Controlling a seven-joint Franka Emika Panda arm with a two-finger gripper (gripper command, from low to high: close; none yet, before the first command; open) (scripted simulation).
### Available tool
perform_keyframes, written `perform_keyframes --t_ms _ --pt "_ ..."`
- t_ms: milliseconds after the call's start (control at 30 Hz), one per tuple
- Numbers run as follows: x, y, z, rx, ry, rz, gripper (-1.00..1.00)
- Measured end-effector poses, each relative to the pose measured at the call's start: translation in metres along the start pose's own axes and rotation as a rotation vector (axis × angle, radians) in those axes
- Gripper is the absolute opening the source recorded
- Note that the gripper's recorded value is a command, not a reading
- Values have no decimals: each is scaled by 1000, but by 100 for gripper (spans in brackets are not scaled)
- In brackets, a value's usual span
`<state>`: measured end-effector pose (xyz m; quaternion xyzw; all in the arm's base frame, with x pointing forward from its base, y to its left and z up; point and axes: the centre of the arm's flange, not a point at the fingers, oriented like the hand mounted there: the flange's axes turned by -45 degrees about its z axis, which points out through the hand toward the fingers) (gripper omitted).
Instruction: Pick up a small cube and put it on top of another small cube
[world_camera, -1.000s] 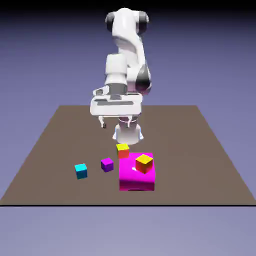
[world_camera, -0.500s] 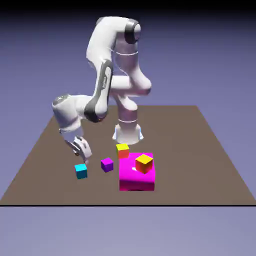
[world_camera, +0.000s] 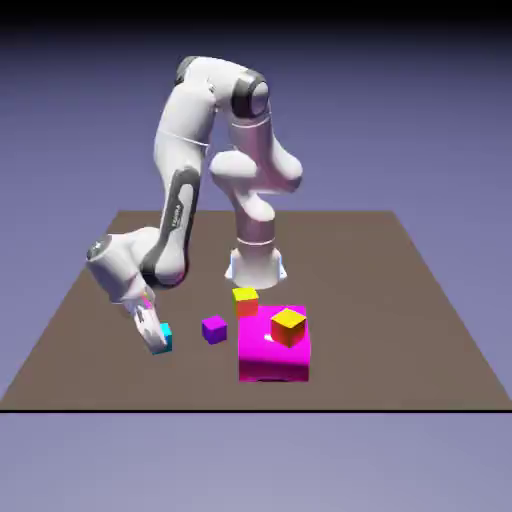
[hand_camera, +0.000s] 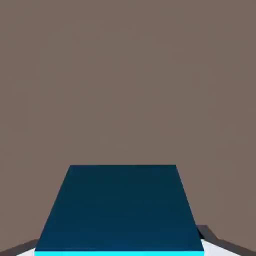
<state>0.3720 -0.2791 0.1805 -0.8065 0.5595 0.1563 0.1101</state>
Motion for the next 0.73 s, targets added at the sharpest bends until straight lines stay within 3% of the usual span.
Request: perform_keyframes --t_ms 233,467,633,667,733 --pt "-153 -167 -18 -284 -37 -878 -100" --pt "-357 -247 -30 -666 -4 -1646 -100" --pt "-323 -228 27 -661 -4 -1635 -100" --pt "-323 -228 28 -661 -4 -1635 100" --pt "-323 -228 28 -664 -2 -1635 100"
